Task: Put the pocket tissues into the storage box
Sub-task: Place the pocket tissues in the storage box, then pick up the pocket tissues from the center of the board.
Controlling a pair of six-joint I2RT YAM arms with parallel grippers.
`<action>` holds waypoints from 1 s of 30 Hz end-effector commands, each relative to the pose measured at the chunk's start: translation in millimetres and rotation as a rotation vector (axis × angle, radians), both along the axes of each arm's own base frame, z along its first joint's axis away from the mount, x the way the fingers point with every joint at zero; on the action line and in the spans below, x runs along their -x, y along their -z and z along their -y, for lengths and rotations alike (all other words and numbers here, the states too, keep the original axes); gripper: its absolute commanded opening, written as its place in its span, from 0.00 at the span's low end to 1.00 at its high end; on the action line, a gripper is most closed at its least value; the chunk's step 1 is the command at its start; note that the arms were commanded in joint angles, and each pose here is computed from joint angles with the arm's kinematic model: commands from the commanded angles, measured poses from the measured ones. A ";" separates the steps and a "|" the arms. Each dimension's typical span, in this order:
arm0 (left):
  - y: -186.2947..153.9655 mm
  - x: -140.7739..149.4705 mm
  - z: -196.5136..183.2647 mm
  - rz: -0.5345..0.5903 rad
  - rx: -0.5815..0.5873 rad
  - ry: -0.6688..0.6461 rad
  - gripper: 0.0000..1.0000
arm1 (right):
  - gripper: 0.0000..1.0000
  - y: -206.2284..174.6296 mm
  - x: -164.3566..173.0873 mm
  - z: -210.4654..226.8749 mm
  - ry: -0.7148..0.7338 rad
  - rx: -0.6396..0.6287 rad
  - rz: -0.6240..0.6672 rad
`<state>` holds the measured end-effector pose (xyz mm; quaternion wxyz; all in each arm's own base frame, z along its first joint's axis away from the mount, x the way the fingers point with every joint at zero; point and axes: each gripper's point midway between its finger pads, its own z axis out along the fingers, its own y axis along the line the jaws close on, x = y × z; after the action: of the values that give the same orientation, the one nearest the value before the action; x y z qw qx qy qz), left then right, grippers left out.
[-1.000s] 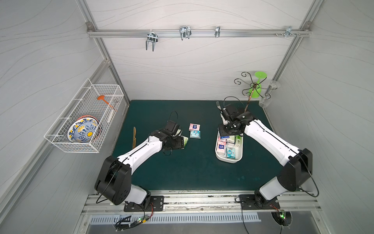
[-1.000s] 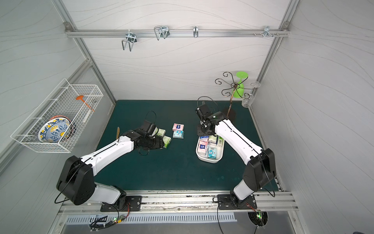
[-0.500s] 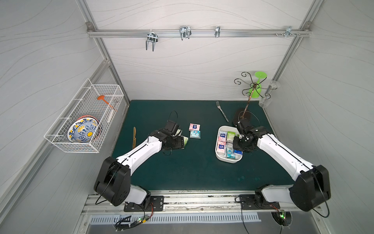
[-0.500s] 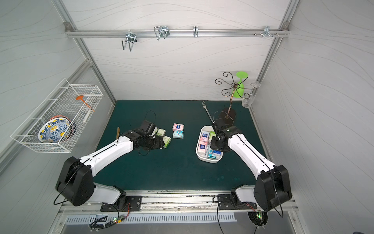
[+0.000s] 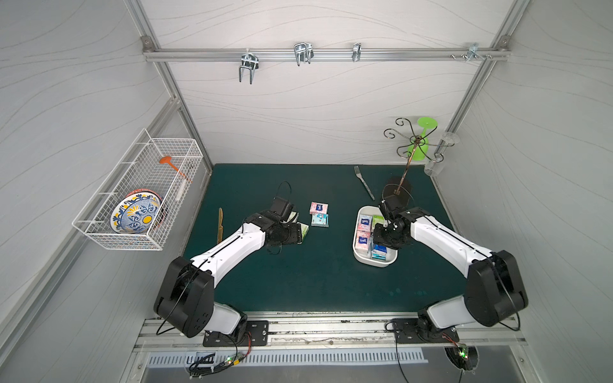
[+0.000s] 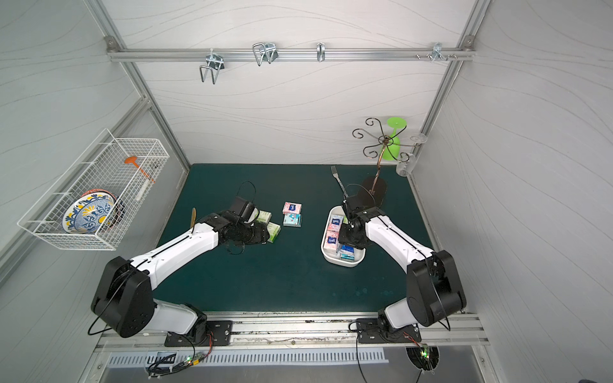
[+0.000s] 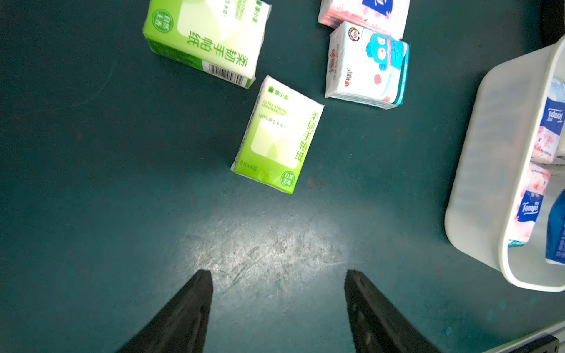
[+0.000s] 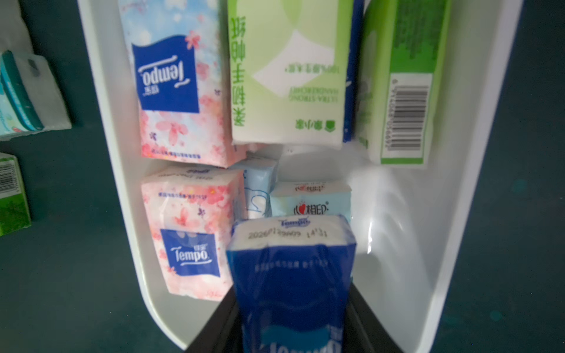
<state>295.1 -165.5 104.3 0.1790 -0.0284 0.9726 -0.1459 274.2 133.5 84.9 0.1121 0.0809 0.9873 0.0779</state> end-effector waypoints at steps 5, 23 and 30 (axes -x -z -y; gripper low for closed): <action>-10.8 -6.5 -0.4 0.043 0.002 0.007 0.73 | 0.67 -0.2 -11.0 -4.9 -0.021 0.025 -0.005; -15.9 -6.0 1.4 0.050 0.019 0.007 0.74 | 0.85 -66.9 -22.4 -119.4 -0.277 -0.045 0.151; -23.3 0.2 -3.9 0.036 0.019 -0.005 0.74 | 0.88 -45.5 -48.9 -191.9 -0.493 -0.083 0.193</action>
<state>291.7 -163.9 108.7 0.1791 -0.0287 0.9723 -0.1476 314.8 298.9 129.9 0.1675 -0.1136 0.9712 0.1261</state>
